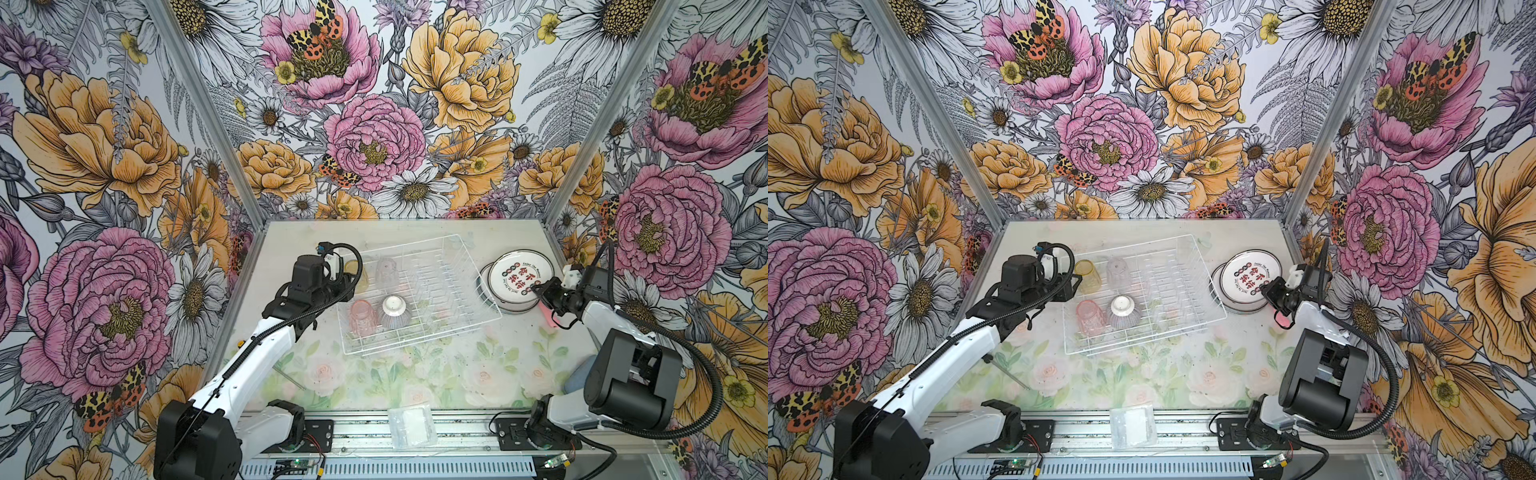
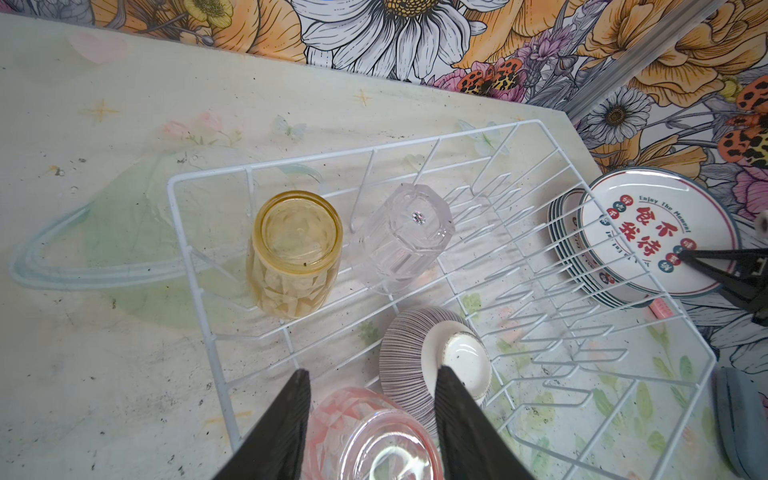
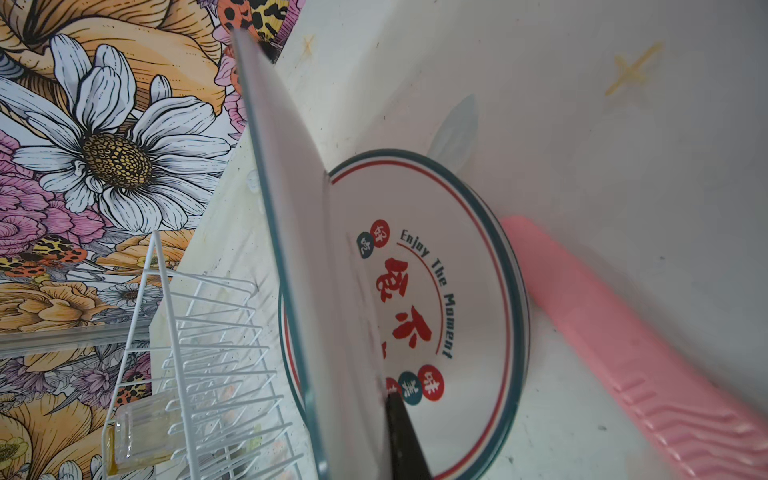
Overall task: Unload the mixed dishes from the dish rack
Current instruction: 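Lower the plate onto the plate stack with the right gripper while the left gripper withdraws, then open the right gripper and raise it off the plate stack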
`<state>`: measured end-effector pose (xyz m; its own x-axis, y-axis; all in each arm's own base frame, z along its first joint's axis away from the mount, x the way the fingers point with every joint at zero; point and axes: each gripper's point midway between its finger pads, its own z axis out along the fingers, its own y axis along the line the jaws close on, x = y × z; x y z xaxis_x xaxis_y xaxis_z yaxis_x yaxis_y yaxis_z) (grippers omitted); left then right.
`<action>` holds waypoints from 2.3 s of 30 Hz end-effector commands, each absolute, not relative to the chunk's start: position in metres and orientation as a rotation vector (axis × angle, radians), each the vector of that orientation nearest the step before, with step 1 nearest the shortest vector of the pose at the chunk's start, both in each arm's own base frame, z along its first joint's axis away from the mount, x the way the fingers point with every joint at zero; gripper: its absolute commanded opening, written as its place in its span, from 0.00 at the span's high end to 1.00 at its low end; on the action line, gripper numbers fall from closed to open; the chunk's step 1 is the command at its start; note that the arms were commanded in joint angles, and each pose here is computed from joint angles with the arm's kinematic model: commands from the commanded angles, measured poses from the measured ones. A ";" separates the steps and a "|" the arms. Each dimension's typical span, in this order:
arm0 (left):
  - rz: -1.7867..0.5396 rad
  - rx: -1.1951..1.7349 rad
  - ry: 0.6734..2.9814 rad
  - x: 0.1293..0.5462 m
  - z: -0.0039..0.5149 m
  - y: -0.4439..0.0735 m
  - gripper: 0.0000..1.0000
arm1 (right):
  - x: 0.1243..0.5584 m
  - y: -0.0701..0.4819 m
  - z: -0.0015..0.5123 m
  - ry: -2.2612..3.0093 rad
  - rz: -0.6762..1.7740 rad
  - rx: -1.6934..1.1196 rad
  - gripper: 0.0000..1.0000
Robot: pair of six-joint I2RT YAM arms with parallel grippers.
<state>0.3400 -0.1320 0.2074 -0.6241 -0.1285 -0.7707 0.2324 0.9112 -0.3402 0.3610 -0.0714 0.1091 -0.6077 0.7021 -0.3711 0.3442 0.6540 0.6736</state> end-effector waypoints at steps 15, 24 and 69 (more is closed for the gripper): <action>-0.532 0.066 2.164 0.340 0.205 -0.130 0.49 | 0.356 -0.064 0.097 2.247 0.802 0.786 0.89; -0.534 0.069 2.164 0.338 0.205 -0.129 0.49 | 0.349 -0.064 0.094 2.273 0.774 0.787 0.72; -0.392 -0.041 2.249 0.334 0.183 -0.097 0.47 | 0.349 -0.081 0.131 2.329 0.325 0.657 0.19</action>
